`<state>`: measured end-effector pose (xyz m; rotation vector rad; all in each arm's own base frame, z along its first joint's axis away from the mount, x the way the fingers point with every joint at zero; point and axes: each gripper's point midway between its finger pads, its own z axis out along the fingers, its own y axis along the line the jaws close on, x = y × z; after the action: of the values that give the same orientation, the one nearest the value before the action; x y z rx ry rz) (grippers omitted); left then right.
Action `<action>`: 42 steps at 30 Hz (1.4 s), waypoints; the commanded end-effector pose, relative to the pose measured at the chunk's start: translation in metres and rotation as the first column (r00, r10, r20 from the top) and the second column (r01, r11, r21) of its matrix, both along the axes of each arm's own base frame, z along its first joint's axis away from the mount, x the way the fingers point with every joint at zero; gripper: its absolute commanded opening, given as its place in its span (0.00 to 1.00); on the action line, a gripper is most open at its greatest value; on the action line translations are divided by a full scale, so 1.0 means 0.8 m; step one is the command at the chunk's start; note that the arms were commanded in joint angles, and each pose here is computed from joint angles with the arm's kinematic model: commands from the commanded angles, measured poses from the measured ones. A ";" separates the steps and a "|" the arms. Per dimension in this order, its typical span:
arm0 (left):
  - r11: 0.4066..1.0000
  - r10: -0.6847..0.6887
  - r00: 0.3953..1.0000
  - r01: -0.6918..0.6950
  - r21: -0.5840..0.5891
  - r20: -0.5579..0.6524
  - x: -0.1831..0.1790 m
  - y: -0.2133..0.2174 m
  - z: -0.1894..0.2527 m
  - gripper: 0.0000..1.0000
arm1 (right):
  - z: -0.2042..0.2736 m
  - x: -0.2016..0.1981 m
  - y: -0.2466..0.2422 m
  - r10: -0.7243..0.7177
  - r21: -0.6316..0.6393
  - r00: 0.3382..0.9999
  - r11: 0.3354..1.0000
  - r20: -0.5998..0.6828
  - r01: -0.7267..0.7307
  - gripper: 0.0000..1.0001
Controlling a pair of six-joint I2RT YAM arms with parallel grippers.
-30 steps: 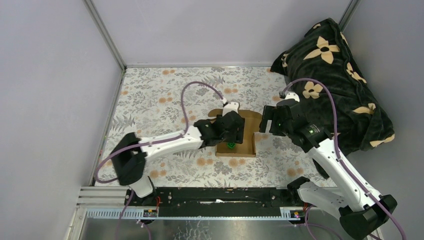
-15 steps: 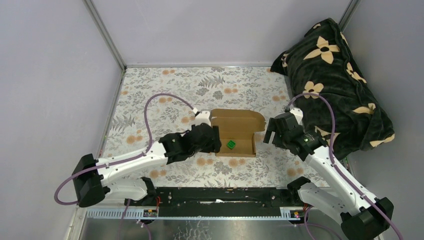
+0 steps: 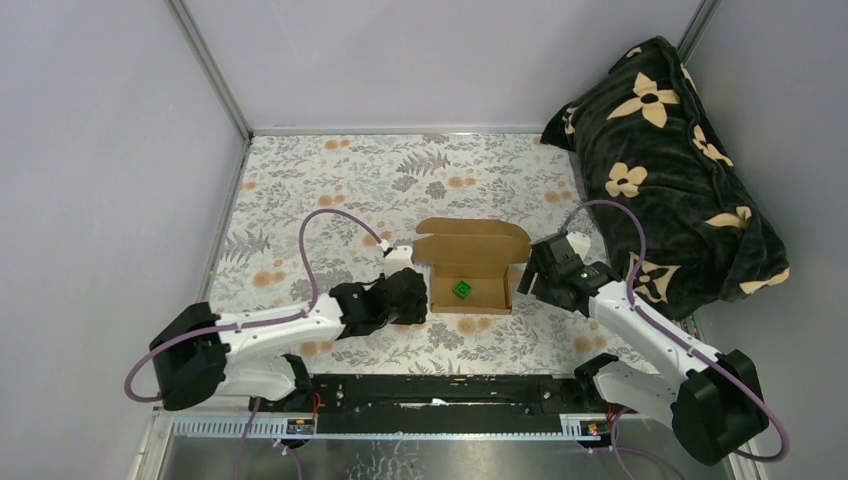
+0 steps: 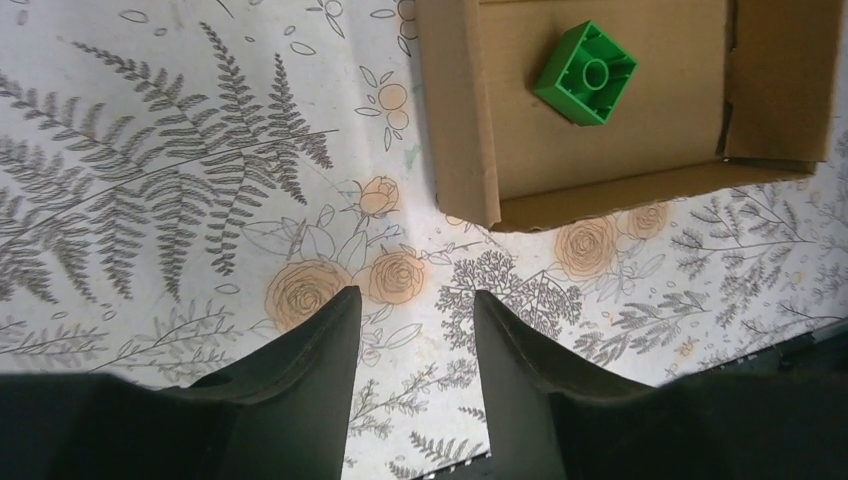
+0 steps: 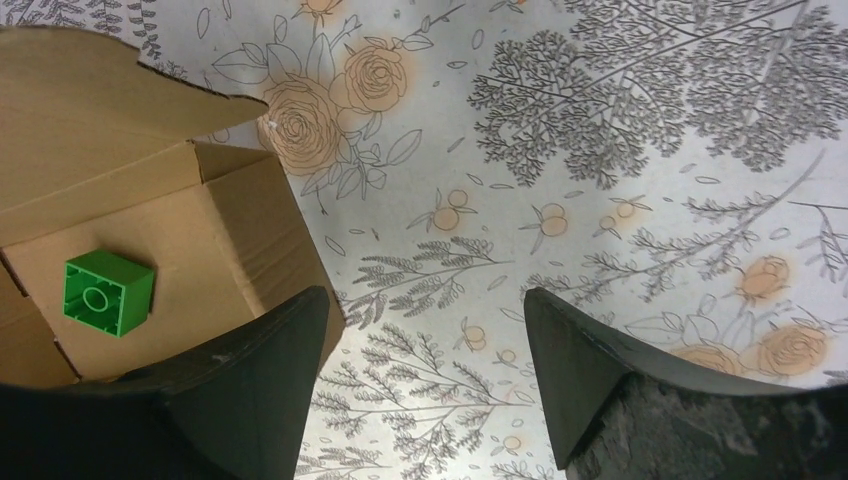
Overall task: Fold the paper box
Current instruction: Close the paper box at the center of the board.
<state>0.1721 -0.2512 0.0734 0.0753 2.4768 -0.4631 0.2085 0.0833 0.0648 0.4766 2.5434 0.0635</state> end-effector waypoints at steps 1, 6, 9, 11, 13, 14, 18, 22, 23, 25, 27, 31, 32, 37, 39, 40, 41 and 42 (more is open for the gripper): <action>0.997 0.024 1.000 -0.024 -0.072 0.006 0.015 -0.029 -0.012 0.51 | -0.005 0.022 0.017 -0.004 0.053 0.999 0.999 0.036 0.002 0.79; 0.992 0.031 0.999 -0.034 -0.119 -0.028 0.013 -0.046 -0.027 0.52 | -0.019 0.028 0.029 0.016 0.081 1.000 0.997 0.023 -0.018 0.77; 0.994 0.057 0.998 -0.058 -0.095 -0.018 0.019 -0.042 -0.036 0.52 | -0.028 0.033 0.039 0.029 0.104 0.999 0.994 0.015 -0.030 0.77; 0.994 0.074 0.997 -0.074 -0.078 -0.010 0.024 -0.039 -0.040 0.52 | -0.032 0.037 0.045 0.037 0.114 0.999 0.993 0.009 -0.038 0.76; 0.994 0.086 0.996 -0.086 -0.064 -0.003 0.029 -0.038 -0.044 0.52 | -0.034 0.043 0.050 0.041 0.121 0.999 0.992 0.007 -0.042 0.76; 0.994 0.091 0.996 -0.091 -0.055 -0.003 0.031 -0.037 -0.047 0.52 | -0.035 0.046 0.052 0.045 0.124 0.999 0.991 0.009 -0.045 0.76; 0.993 0.113 0.994 -0.113 -0.023 0.002 0.042 -0.031 -0.056 0.52 | -0.037 0.060 0.061 0.056 0.129 0.998 0.990 0.010 -0.056 0.76; 0.990 0.144 0.990 -0.144 -0.004 0.010 0.056 -0.020 -0.060 0.52 | -0.036 0.075 0.070 0.064 0.134 0.998 0.989 0.014 -0.065 0.76; 0.989 0.148 0.989 -0.148 0.000 0.014 0.060 -0.017 -0.060 0.52 | -0.036 0.079 0.073 0.067 0.136 0.998 0.988 0.017 -0.068 0.76; 0.988 0.154 0.988 -0.155 0.005 0.021 0.067 -0.014 -0.058 0.52 | -0.036 0.087 0.077 0.072 0.136 0.997 0.988 0.018 -0.074 0.76; 0.987 0.160 0.987 -0.161 0.010 0.029 0.074 -0.011 -0.056 0.52 | -0.036 0.097 0.083 0.082 0.137 0.996 0.987 0.020 -0.084 0.76; 0.984 0.177 0.984 -0.177 0.021 0.038 0.090 -0.002 -0.053 0.52 | -0.032 0.120 0.097 0.099 0.142 0.995 0.985 0.030 -0.102 0.76; 0.983 0.182 0.982 -0.183 0.020 0.040 0.094 0.000 -0.052 0.53 | -0.031 0.126 0.100 0.104 0.141 0.994 0.984 0.034 -0.108 0.76; 0.980 0.197 0.979 -0.199 0.025 0.056 0.119 0.020 -0.047 0.54 | -0.024 0.154 0.120 0.135 0.161 0.989 0.976 0.063 -0.144 0.76; 0.980 0.194 0.979 -0.196 0.026 0.068 0.127 0.025 -0.041 0.55 | -0.022 0.163 0.128 0.154 0.169 0.985 0.972 0.079 -0.166 0.76; 0.981 0.192 0.979 -0.194 0.025 0.076 0.130 0.025 -0.037 0.55 | -0.020 0.167 0.129 0.164 0.167 0.983 0.970 0.087 -0.177 0.77; 0.981 0.188 0.979 -0.191 0.021 0.082 0.131 0.026 -0.033 0.55 | -0.017 0.173 0.132 0.176 0.167 0.979 0.967 0.099 -0.191 0.77; 0.983 0.181 0.980 -0.183 0.020 0.086 0.132 0.025 -0.030 0.56 | -0.016 0.174 0.132 0.189 0.163 0.977 0.965 0.099 -0.203 0.77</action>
<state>0.2584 -0.2213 0.0233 -0.1683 2.4616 -0.2869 0.3218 0.1760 0.0317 0.3567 2.5752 0.3053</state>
